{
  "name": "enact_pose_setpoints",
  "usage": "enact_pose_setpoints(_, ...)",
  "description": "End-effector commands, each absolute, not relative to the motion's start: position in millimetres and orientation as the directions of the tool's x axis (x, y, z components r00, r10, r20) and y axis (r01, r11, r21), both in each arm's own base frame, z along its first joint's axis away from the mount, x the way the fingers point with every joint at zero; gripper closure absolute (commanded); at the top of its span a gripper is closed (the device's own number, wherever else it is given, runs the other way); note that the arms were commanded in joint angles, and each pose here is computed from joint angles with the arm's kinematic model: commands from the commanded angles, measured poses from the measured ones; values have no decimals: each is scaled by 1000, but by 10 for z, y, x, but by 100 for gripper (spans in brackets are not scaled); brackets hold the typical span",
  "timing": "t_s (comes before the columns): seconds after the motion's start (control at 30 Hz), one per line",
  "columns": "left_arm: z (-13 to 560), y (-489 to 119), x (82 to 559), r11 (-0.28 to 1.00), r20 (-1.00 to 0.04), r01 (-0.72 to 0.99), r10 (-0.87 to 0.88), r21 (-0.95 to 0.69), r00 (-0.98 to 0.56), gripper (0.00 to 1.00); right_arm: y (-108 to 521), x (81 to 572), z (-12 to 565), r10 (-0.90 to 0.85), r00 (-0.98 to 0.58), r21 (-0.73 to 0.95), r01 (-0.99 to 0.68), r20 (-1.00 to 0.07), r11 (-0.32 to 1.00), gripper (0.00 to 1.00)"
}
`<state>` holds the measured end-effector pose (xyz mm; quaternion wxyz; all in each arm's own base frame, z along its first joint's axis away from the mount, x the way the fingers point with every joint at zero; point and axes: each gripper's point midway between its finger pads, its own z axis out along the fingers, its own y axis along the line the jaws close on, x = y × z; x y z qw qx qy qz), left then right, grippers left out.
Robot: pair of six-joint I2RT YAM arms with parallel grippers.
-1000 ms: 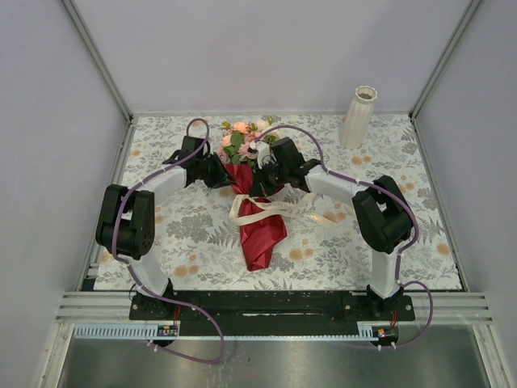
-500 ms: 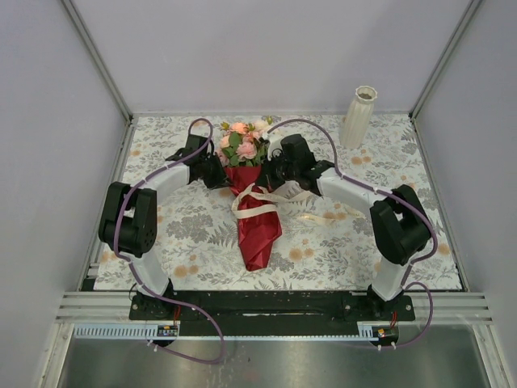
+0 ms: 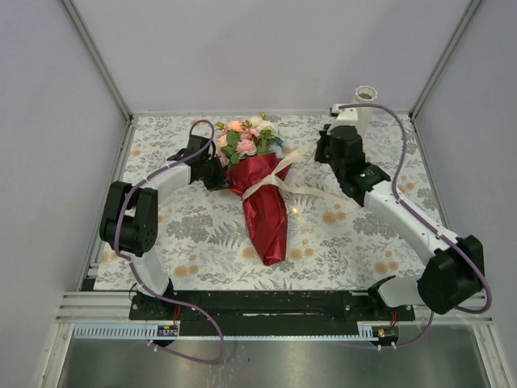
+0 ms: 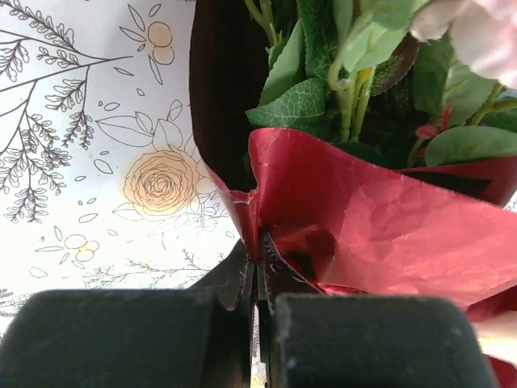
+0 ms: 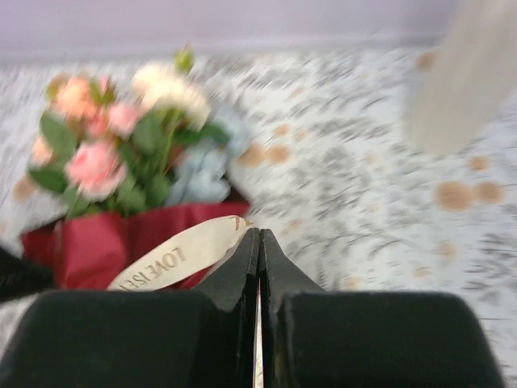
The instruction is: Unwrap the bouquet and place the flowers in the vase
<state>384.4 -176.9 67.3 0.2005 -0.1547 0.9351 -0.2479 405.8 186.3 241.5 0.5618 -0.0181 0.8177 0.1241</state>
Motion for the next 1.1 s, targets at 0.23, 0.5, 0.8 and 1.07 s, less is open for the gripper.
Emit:
enact_pose_setpoints(0.23, 874, -1824, 3990, 830, -363, -150, -388, -537, -847, 100, 469, 3943, 3899, 154, -35, 135, 322, -987, 937, 100)
enact_pose_setpoints(0.5, 998, -1850, 4002, 840, -402, -129, -380, -528, -833, 100, 192, 3585, 4821, 144, 122, 179, 358, -982, 916, 100)
enact_pose_setpoints(0.8, 1431, -1950, 3952, 870, -493, -18, -296, -493, -818, 80, 438, 3517, 4884, 63, 51, 71, 183, -997, 981, 100)
enact_pose_setpoints(1.07, 2634, -1979, 3748, 853, -735, 246, -210, -460, -645, 37, 1337, 3128, 4566, 200, -101, 223, -340, -975, 914, 100)
